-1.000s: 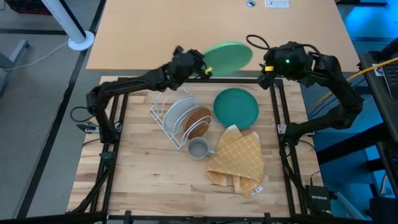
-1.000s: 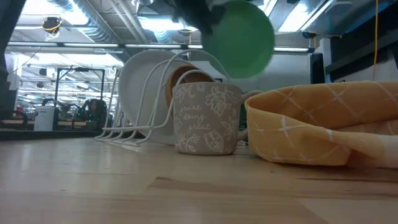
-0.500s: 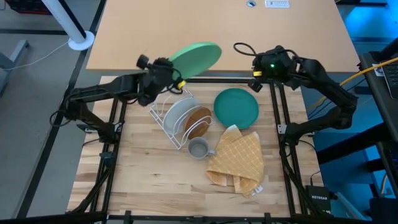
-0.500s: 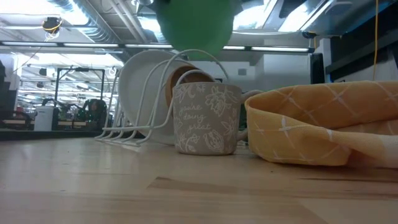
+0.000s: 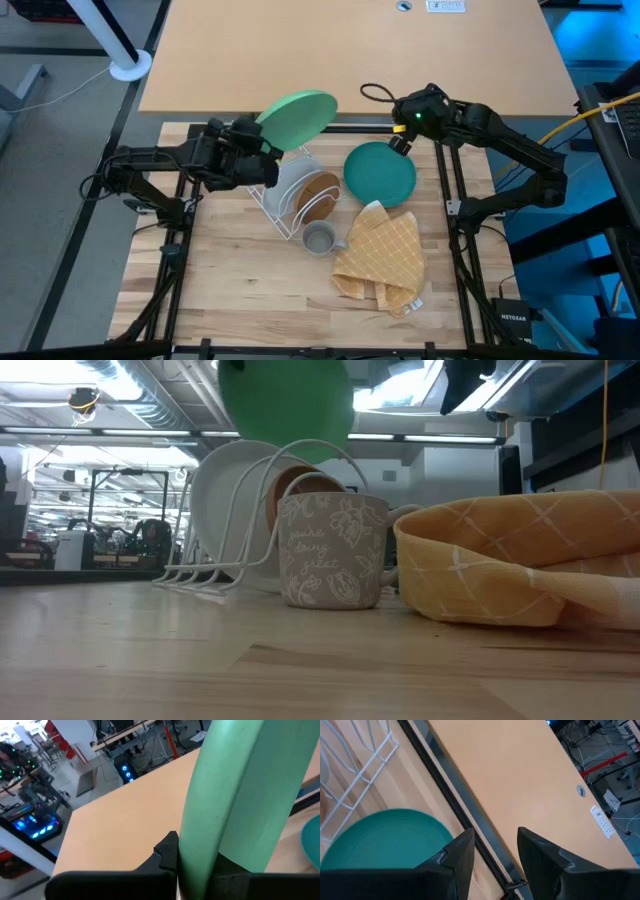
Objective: Sort dishes
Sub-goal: Put the green plate in the dish rack
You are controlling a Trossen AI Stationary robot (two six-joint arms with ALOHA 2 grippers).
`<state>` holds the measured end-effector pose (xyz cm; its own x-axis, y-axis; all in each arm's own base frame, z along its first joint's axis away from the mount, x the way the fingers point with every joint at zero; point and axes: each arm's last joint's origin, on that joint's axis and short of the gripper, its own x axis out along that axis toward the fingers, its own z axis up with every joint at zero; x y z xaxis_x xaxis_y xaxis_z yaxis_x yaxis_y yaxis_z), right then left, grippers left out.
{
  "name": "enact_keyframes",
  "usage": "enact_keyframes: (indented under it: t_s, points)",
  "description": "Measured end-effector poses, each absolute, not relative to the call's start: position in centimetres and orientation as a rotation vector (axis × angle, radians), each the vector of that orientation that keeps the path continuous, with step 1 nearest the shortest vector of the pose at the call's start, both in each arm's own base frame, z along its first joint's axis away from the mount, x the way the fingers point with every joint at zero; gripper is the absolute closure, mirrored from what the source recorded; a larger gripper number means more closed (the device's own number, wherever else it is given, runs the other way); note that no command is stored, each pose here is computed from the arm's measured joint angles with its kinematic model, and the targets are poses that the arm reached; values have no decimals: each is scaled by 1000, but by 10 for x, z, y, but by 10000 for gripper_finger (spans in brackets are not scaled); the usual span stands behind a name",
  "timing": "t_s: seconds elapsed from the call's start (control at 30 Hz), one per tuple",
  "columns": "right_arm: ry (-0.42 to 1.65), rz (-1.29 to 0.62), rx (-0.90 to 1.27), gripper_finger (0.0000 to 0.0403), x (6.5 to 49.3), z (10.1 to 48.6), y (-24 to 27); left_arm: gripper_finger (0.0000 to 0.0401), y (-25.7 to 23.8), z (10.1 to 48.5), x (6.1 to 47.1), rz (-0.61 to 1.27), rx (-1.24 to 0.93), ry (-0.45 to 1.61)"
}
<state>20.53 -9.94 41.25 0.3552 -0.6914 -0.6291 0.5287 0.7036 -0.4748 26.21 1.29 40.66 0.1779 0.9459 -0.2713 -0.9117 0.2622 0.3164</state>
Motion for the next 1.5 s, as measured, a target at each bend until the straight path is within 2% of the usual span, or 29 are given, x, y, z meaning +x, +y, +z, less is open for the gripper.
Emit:
enact_keyframes:
  t_s: [0.43,0.73,1.1,1.23,1.5]
  points:
    - [959,-785,-205,249,217,377,-104,392,7,348,263,1368,88,505]
    - [983,-779,-206,249,220,360,-105,392,6,316,260,1387,-38,551]
    - [920,-750,-185,249,225,362,-106,392,5,274,252,1421,-194,629]
    - [913,-748,-183,249,226,362,-106,380,4,261,252,1412,-233,643]
    - [914,-735,-178,249,226,362,-106,375,3,250,250,1403,-271,697]
